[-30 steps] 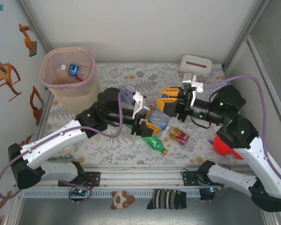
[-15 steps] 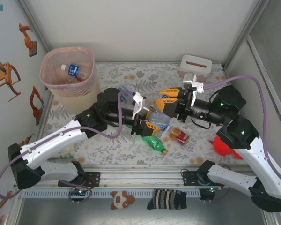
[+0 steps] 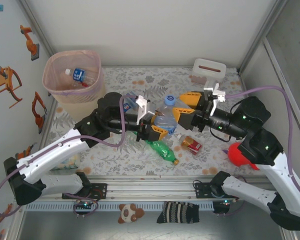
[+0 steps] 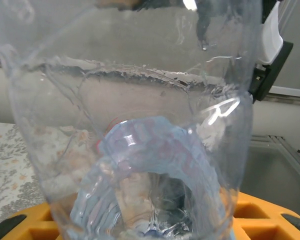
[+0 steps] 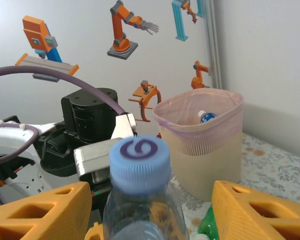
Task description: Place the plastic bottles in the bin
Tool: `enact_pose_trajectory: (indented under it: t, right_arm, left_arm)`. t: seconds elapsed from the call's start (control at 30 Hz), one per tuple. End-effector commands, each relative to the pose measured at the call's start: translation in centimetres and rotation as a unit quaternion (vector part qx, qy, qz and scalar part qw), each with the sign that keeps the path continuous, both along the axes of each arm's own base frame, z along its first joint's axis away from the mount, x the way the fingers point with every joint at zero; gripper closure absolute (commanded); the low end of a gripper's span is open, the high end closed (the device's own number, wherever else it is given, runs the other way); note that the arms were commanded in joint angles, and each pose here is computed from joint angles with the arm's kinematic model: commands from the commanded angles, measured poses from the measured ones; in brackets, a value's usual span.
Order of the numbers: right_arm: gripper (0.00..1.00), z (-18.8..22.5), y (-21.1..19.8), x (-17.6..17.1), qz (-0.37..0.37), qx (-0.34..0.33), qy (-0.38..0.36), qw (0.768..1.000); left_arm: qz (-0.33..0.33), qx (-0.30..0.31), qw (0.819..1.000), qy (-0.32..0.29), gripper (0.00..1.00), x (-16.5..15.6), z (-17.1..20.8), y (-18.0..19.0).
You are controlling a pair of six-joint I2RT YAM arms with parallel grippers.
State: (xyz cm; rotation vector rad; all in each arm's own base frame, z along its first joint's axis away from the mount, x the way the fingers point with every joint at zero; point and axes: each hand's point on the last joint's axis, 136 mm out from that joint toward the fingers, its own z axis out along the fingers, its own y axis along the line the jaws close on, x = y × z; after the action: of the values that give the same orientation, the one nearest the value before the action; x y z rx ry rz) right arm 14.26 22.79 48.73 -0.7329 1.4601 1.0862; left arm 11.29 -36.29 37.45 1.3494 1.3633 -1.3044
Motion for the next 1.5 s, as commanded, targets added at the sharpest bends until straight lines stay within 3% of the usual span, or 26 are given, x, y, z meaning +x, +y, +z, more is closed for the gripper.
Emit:
enact_pose_trajectory:
  t: [0.0, 0.23, 0.37, 0.7, 0.9, 1.1, 1.47]
  right_arm:
    - [0.36, -0.2, -1.3, 0.4, -0.036, -0.005, -0.008, 0.999]
    - [0.36, -0.9, -2.3, 0.8, -0.068, -0.016, -0.006, 0.998]
    - [0.36, -1.3, -2.2, 1.1, -0.072, -0.022, -0.001, 0.997]
    - [0.36, -1.3, -2.1, 1.3, -0.073, -0.024, -0.001, 0.997]
    - [0.36, -1.5, -2.1, 1.3, -0.074, -0.029, -0.001, 0.997]
    - [0.36, -1.7, -2.1, 1.5, -0.076, -0.035, -0.002, 0.997]
    - [0.36, -2.2, -2.0, 2.0, -0.084, -0.047, 0.002, 0.995]
  left_arm:
    - [0.031, -0.011, 0.999, -0.008, 0.55, 1.0, 0.7, 0.9]
    - [0.184, 0.007, 0.983, 0.005, 0.55, 6.6, 0.7, 3.4]
    - [0.292, 0.013, 0.956, 0.027, 0.55, 10.4, 1.3, 6.3]
    - [0.454, 0.025, 0.885, 0.101, 0.55, 16.7, 3.5, 15.8]
    - [0.542, 0.067, 0.826, 0.142, 0.54, 19.5, 3.7, 22.3]
    - [0.580, 0.119, 0.790, 0.163, 0.54, 22.0, 3.4, 26.8]
    - [0.558, 0.203, 0.772, 0.229, 0.54, 26.8, 0.0, 29.6]
